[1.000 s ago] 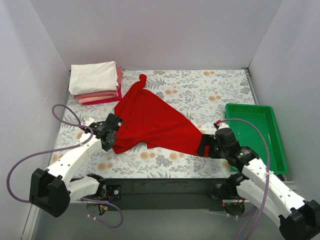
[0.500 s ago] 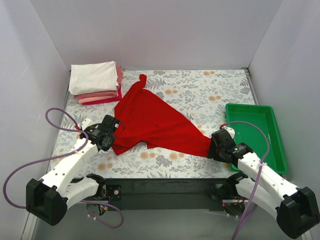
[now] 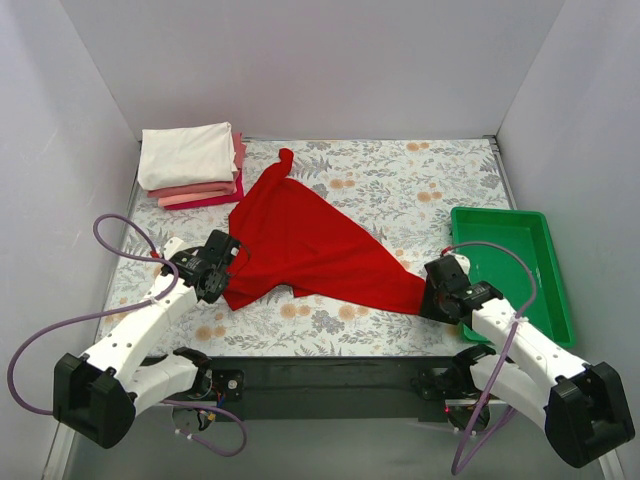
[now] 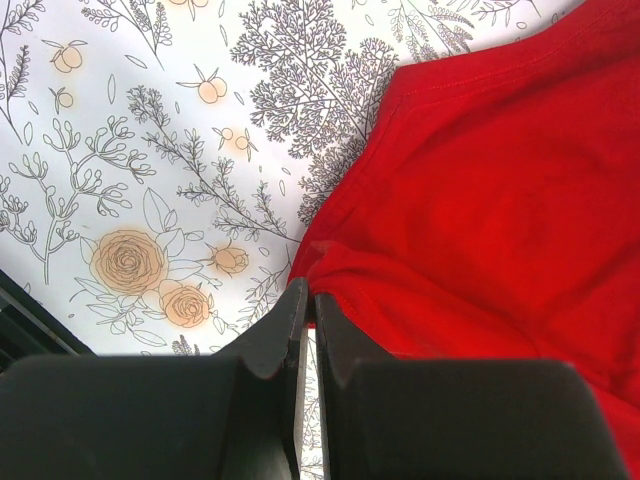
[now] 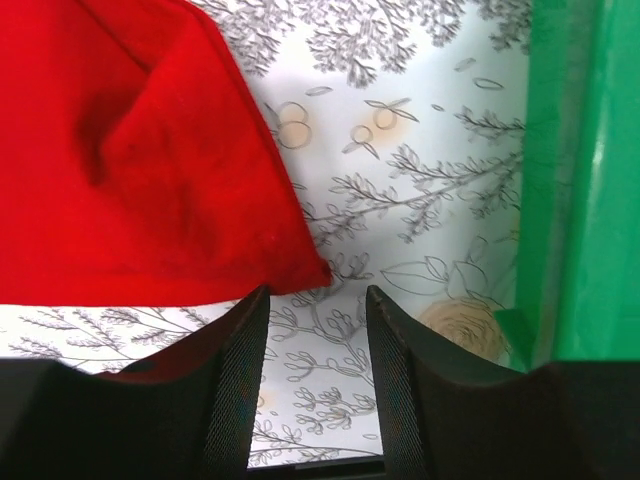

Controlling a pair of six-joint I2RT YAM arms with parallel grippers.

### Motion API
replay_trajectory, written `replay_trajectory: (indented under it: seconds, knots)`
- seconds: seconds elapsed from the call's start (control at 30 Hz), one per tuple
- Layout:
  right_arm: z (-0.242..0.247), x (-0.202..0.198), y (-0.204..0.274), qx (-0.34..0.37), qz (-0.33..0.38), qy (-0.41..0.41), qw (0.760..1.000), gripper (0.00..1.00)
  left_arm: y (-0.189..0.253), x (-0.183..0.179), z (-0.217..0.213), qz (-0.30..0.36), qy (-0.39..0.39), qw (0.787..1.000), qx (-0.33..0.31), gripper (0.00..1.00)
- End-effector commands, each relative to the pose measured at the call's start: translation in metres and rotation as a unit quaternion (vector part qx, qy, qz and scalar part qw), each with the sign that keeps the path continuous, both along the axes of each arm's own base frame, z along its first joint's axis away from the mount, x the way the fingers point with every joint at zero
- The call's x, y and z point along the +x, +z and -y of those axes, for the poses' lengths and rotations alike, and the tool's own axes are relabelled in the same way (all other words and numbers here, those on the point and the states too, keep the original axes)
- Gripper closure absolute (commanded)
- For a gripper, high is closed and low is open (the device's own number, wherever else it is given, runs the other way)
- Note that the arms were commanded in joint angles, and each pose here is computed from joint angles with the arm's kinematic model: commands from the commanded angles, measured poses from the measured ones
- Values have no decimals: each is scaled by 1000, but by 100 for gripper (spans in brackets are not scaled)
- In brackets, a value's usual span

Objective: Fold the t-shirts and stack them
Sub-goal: Flatten the tshirt out

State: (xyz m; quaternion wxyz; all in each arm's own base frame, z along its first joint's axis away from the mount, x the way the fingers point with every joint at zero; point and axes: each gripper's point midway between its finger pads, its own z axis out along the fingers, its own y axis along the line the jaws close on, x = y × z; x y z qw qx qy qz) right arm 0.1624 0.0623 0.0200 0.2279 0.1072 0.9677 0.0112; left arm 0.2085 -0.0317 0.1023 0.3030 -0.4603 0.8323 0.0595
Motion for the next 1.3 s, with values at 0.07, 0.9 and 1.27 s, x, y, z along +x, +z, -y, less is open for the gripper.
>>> replay_trajectory:
  seconds: [0.07, 0.9, 1.27]
  knots:
    - [-16, 15, 2, 34, 29, 27, 999, 55, 7, 9, -5, 38, 67, 997, -13, 100]
    - [-35, 69, 116, 63, 195, 85, 975, 99, 86, 50, 10, 145, 32, 988, -43, 100]
    - [-12, 109, 310, 28, 408, 49, 911, 99, 298, 83, 3, 415, -10, 909, -45, 100]
